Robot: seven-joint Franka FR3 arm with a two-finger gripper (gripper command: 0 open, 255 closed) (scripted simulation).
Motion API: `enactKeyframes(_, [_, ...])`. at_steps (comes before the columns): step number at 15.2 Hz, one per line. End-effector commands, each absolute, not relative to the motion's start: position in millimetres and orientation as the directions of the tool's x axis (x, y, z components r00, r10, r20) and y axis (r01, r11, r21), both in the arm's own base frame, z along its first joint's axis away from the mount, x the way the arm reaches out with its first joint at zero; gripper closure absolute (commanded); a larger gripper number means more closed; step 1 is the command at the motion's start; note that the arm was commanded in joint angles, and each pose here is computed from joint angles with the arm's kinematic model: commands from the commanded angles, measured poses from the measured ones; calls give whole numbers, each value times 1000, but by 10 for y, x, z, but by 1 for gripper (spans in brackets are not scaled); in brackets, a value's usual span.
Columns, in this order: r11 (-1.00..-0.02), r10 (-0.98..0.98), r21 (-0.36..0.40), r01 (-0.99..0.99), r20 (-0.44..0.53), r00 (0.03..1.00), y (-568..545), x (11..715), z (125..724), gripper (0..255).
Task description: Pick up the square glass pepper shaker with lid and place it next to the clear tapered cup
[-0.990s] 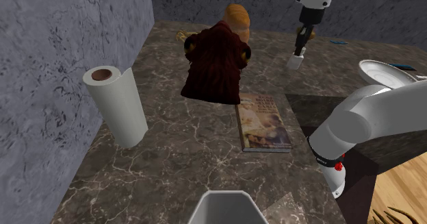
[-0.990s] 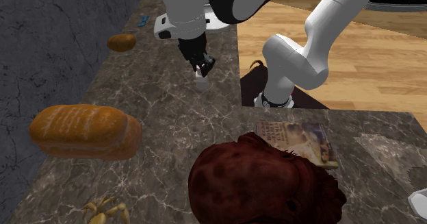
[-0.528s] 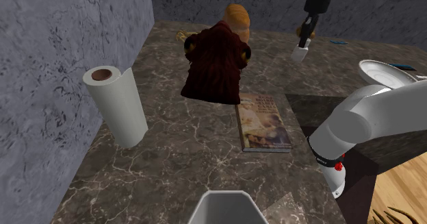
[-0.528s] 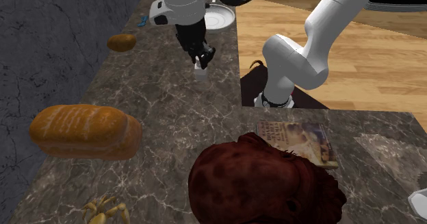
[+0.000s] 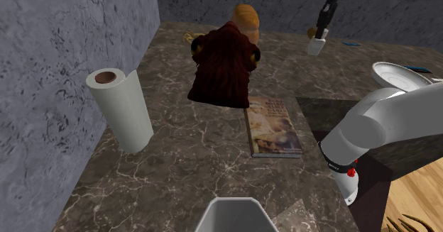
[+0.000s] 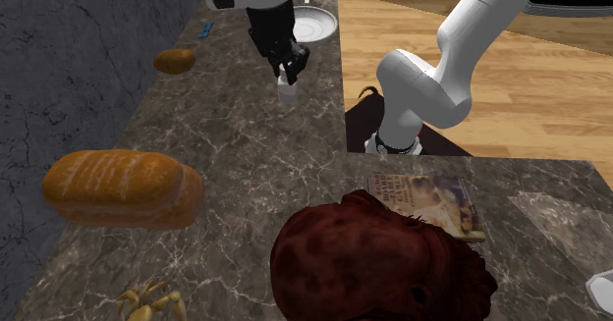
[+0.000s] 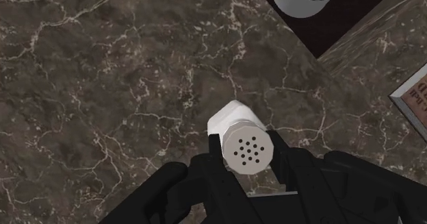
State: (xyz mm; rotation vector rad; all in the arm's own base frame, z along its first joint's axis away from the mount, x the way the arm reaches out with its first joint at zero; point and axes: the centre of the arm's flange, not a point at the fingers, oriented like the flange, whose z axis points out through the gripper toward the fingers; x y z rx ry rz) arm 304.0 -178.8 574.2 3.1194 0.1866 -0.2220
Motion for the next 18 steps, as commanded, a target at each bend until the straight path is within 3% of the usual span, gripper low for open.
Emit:
enactKeyframes(1, [-993,118,0,119,-142,983,-1795,3044,5855,255])
enactKeyframes(18, [-993,118,0,119,-142,983,-1795,3044,6753,255])
